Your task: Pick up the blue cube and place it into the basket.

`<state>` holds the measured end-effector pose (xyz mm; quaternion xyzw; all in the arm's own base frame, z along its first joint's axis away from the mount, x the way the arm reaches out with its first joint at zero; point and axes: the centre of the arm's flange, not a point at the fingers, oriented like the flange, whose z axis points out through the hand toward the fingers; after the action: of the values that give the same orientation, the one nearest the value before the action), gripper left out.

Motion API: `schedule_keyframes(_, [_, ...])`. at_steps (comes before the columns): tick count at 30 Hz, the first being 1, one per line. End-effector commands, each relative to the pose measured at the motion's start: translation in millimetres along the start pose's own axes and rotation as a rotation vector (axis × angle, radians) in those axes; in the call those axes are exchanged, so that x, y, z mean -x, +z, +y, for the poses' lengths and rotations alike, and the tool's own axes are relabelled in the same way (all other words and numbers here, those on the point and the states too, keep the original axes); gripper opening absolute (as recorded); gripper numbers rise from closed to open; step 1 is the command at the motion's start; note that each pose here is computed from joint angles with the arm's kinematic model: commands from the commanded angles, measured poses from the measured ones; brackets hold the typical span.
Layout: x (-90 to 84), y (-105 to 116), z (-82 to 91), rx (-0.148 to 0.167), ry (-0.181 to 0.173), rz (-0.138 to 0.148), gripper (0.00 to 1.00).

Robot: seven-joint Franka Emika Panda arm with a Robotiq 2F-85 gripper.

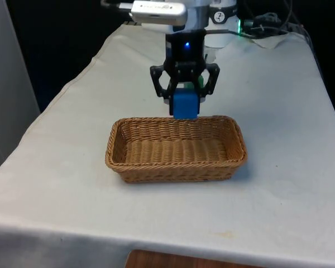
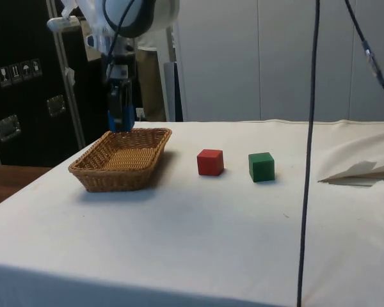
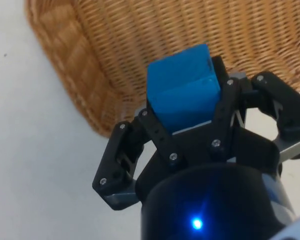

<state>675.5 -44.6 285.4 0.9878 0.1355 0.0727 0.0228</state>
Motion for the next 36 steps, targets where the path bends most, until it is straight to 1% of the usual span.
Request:
schedule_keyframes(1, [-2.2, 6, 6.2, -0.004, 0.001, 0.000, 0.01])
schedule_keyframes(3, [-3.6, 11, 11.1, 0.000, 0.005, -0.001, 0.01])
schedule_keyframes(4, [-2.2, 8, 8.9, 0.007, 0.005, -0.003, 0.01])
schedule_keyframes(5, [-4.1, 13, 13.9, 0.002, 0.007, -0.001, 0.01])
schedule_keyframes(7, [-4.8, 19, 18.6, 0.003, 0.012, -0.004, 0.01])
schedule_keyframes(8, [-5.4, 25, 24.0, 0.006, 0.016, -0.005, 0.01])
schedule_keyframes(11, [-5.8, 34, 29.0, 0.006, 0.021, -0.005, 0.01])
schedule_keyframes(12, [-5.2, 31, 27.5, 0.012, 0.020, -0.012, 0.01])
schedule_keyframes(13, [-5.6, 36, 30.8, 0.007, 0.024, -0.005, 0.01])
schedule_keyframes(17, [-3.6, 50, 36.2, 0.009, 0.033, -0.008, 0.01])
schedule_keyframes(19, [-3.2, 56, 37.5, 0.009, 0.036, -0.008, 0.01])
schedule_keyframes(20, [-2.2, 54, 36.4, 0.016, 0.036, -0.015, 0.01])
schedule_keyframes(21, [-2.8, 58, 38.7, 0.010, 0.039, -0.008, 0.01])
schedule_keyframes(22, [-3.1, 60, 38.8, 0.009, 0.040, -0.007, 0.01])
schedule_keyframes(26, [-3.5, 71, 42.2, 0.009, 0.048, -0.009, 0.01])
schedule_keyframes(28, [-2.9, 72, 42.0, 0.015, 0.048, -0.016, 0.01])
schedule_keyframes(29, [-4.4, 75, 43.0, 0.009, 0.050, -0.009, 0.01])
schedule_keyframes(34, [-5.3, 88, 46.4, 0.005, 0.060, -0.015, 0.01])
schedule_keyframes(35, [-5.9, 89, 46.6, 0.004, 0.061, -0.015, 0.01])
schedule_keyframes(36, [-4.7, 86, 45.6, 0.010, 0.060, -0.020, 0.01])
